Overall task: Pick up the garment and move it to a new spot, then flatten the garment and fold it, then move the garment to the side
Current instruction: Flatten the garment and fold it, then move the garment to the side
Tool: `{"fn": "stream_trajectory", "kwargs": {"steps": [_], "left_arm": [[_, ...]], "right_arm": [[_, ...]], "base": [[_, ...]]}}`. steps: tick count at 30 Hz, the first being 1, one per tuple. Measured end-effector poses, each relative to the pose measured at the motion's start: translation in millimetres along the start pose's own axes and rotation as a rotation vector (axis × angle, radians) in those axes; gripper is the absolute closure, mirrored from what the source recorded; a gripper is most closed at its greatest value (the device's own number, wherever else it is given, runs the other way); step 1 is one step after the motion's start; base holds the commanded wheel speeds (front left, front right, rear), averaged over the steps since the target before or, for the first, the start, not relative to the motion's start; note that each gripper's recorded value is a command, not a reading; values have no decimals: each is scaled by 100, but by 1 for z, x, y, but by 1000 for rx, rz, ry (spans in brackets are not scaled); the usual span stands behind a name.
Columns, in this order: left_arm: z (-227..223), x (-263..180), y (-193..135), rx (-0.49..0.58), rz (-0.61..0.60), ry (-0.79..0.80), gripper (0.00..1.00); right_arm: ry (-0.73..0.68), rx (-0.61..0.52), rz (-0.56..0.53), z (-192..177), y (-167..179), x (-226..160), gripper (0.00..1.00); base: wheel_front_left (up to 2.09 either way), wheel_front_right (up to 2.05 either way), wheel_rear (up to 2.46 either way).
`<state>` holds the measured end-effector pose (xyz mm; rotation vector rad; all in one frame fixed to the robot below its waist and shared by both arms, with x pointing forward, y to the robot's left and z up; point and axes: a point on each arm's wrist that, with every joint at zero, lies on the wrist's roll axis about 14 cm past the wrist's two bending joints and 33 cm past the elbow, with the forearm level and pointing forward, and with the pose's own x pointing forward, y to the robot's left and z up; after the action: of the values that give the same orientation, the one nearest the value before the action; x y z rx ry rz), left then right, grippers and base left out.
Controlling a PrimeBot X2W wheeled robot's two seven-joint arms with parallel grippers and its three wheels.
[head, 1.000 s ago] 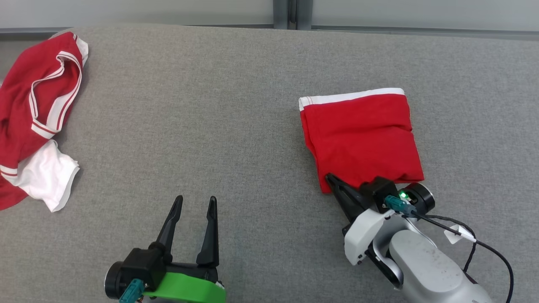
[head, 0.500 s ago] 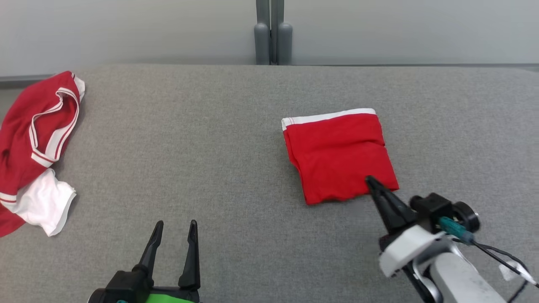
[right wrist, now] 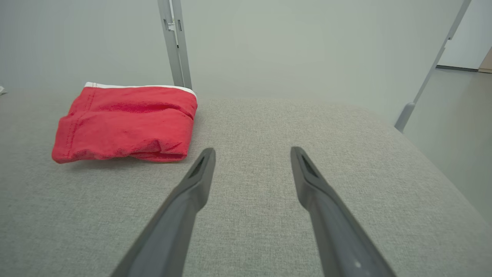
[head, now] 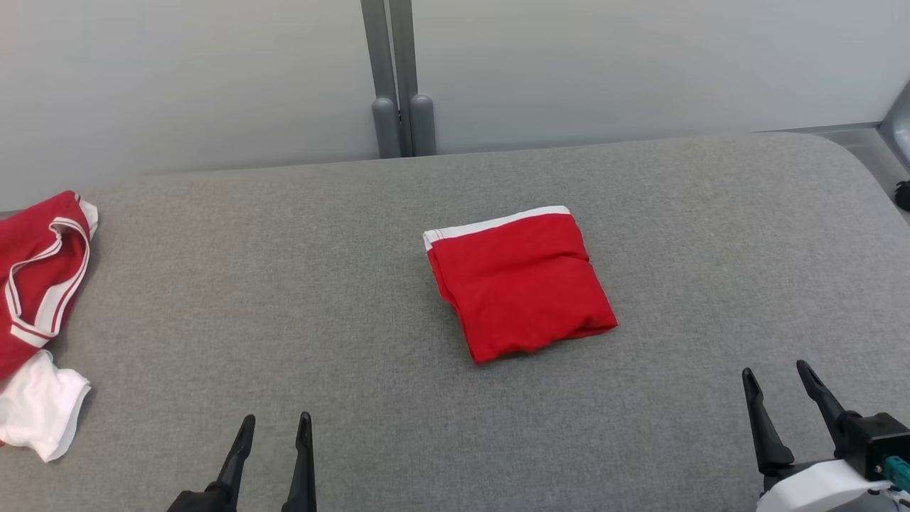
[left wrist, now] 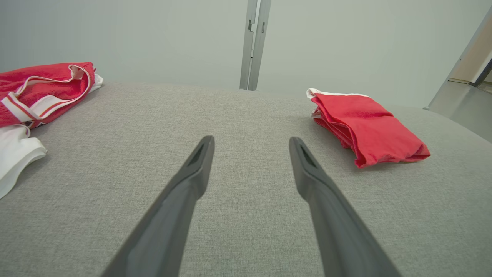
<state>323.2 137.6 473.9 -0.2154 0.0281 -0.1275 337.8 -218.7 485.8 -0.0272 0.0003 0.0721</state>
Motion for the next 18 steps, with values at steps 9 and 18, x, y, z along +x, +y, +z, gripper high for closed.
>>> {"fn": "stream_trajectory", "kwargs": {"steps": [9,18], "left_arm": [[-2,1,-5,-5,-18,5,0],[-4,13,-13,-16,-37,14,0]], "right_arm": [[9,28,-52,-5,-8,-13,0],[20,141,17,0,12,37,0]], "base": [[0,0,0],[0,0,0]]}}
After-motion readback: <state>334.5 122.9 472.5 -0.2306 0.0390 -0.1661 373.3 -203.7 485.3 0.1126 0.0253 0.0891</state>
